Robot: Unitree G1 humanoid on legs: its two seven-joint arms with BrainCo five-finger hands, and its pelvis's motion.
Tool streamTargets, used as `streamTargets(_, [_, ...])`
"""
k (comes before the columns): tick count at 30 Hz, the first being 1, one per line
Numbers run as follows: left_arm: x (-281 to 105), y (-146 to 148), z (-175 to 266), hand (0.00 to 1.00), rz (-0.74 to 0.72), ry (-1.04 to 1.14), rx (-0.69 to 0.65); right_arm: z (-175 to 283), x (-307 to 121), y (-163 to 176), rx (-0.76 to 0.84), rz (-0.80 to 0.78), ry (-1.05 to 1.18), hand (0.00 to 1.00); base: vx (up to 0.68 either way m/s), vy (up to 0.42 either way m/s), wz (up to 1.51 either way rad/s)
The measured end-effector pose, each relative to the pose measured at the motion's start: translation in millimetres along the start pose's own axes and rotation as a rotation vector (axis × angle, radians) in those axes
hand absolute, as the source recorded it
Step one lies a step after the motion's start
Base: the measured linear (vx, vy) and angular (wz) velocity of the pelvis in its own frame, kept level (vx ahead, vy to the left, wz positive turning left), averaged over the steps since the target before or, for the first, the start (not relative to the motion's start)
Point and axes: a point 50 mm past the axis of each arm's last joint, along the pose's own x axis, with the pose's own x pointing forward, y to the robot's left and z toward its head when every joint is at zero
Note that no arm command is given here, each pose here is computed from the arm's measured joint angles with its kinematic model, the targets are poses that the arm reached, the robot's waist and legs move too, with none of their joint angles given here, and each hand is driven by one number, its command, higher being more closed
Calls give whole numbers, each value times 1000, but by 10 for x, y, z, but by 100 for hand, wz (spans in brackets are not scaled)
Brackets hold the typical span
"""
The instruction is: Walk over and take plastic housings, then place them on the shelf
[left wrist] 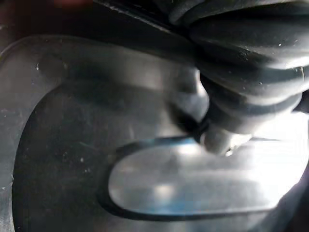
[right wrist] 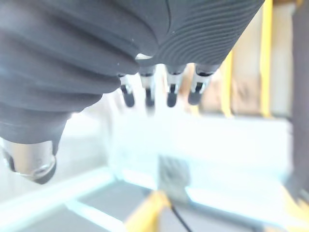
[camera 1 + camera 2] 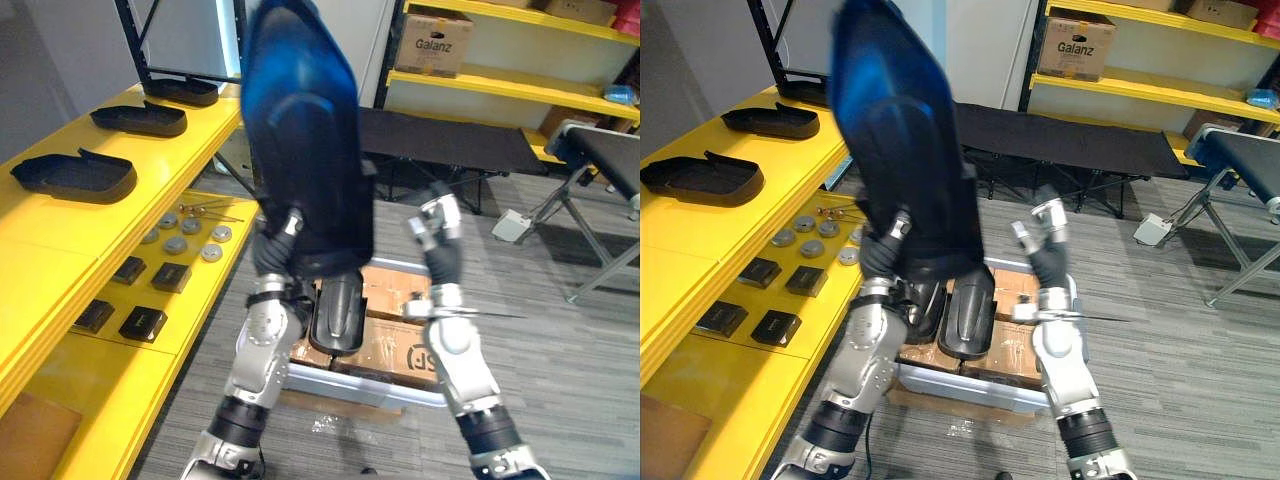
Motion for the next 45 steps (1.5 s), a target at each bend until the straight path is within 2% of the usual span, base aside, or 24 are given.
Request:
streamTargets(3, [-97,186,-92,100,54,25,85,-28,-182,-241,11,-33,52,0,11,10,-17])
streamTargets(6, [-206,305,-178,100,79,70,114,-124,-378,-235,25,7,128,0,31,7,-16])
streamTargets(12, [-361,618,-216,100,177,79,58,-301,-645,-169,74,27,246,0,9,7,-12])
streamTargets(15, [-558,868,-210,100,279,114,8,-484,-788,-36,125,56,351,0,-8,2,11])
streamTargets(19, [-741,1039,-141,100,349,121,23,-620,-893,19,135,55,435,0,-1,-14,59])
streamTargets(27, [-957,1537,302,100,552,-12,177,-838,-770,584,190,219,502,0,18,-13,77])
streamTargets(31, [-1142,1763,352,100,609,26,254,-801,-633,751,129,263,460,0,33,2,88])
streamTargets(37, [-1106,1752,365,100,476,27,234,-828,-552,451,58,113,485,0,69,27,166])
streamTargets(41, [-1017,1507,277,100,300,41,140,-783,-696,-33,-26,-54,523,0,56,66,159])
streamTargets(45, [-975,1305,179,100,204,68,62,-751,-770,72,3,-10,522,0,-24,4,11])
